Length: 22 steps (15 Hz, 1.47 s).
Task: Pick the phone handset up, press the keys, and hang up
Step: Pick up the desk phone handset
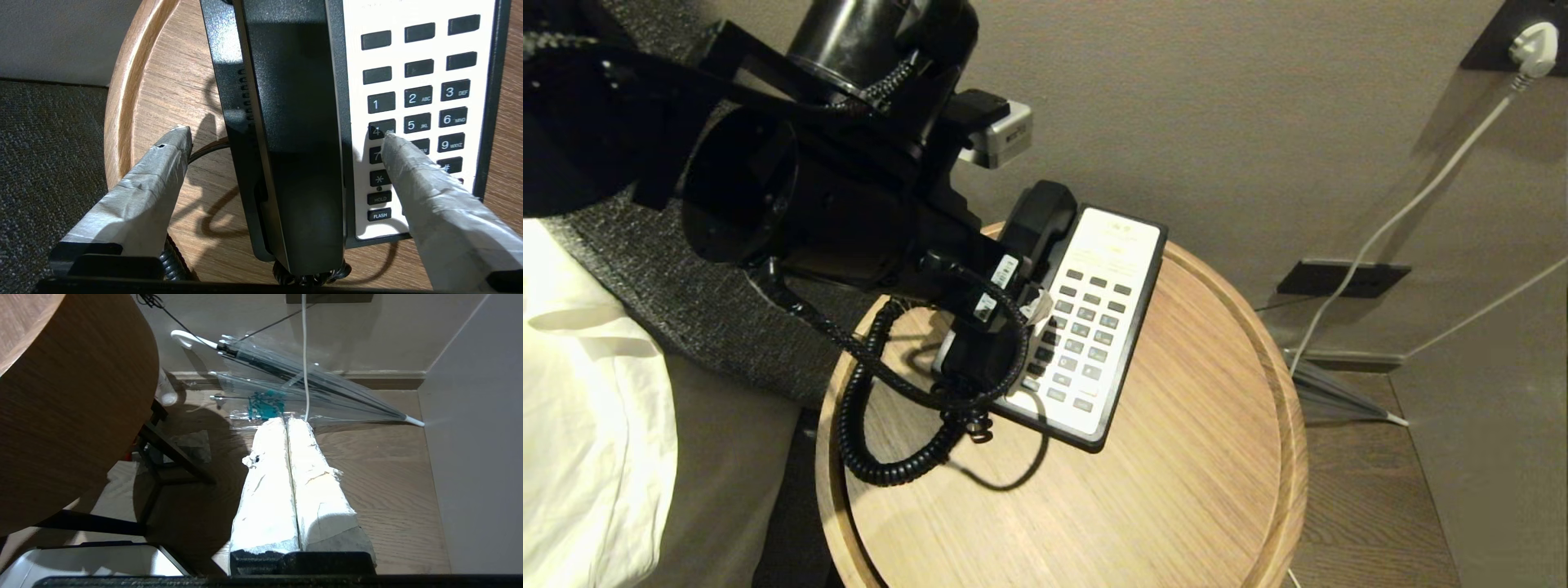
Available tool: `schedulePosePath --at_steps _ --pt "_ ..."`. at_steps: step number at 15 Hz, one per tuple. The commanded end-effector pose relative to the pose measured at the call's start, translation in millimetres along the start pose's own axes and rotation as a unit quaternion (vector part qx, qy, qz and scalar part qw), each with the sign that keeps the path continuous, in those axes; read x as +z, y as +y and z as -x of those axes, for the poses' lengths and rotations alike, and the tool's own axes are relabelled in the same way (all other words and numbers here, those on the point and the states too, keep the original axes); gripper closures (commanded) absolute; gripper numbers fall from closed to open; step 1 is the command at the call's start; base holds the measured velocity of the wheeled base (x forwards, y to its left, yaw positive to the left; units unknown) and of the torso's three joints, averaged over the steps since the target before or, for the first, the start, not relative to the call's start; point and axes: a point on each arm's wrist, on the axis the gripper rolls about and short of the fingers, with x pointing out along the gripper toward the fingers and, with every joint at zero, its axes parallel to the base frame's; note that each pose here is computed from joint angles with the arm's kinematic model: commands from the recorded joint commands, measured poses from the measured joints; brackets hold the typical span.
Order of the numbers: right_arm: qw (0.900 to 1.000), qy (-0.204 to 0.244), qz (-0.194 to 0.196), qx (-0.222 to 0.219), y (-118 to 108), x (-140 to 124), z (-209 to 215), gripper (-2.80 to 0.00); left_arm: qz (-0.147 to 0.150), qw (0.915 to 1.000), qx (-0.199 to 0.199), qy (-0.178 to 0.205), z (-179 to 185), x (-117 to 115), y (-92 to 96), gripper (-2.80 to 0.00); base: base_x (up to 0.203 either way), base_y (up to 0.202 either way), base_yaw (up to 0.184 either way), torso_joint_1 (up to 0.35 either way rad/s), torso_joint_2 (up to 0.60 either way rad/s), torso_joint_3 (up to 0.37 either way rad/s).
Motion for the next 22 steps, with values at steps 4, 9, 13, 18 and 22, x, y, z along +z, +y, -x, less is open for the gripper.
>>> schedulePosePath --at_steps 4,9,13,18,22 --pt "1.000 0.001 0.000 0.000 0.0 0.0 -0.1 0.00 -0.001 1.0000 0.000 0.006 -2.2 -1.7 -0.8 -2.80 0.000 0.000 0.000 0.000 0.00 0.000" --pt "1.000 0.001 0.000 0.000 0.0 0.0 -0.1 0.00 -0.008 0.9998 0.016 0.008 -4.5 -1.2 -3.4 -2.80 0.000 0.000 0.000 0.000 0.00 0.000" --pt "1.000 0.001 0.000 0.000 0.0 0.0 -0.1 0.00 -0.008 0.9997 0.021 0.005 -4.3 -0.3 -4.1 -2.80 0.000 0.000 0.000 0.000 0.00 0.000" --pt "1.000 0.001 0.000 0.000 0.0 0.0 -0.1 0.00 -0.008 0.9998 0.021 0.004 -4.2 0.5 -4.1 0.00 0.000 0.000 0.000 0.000 0.00 0.000" --pt "1.000 0.001 0.000 0.000 0.0 0.0 -0.1 0.00 -0.007 0.9998 0.020 0.005 -5.9 0.5 -5.1 0.00 0.000 0.000 0.000 0.000 0.00 0.000"
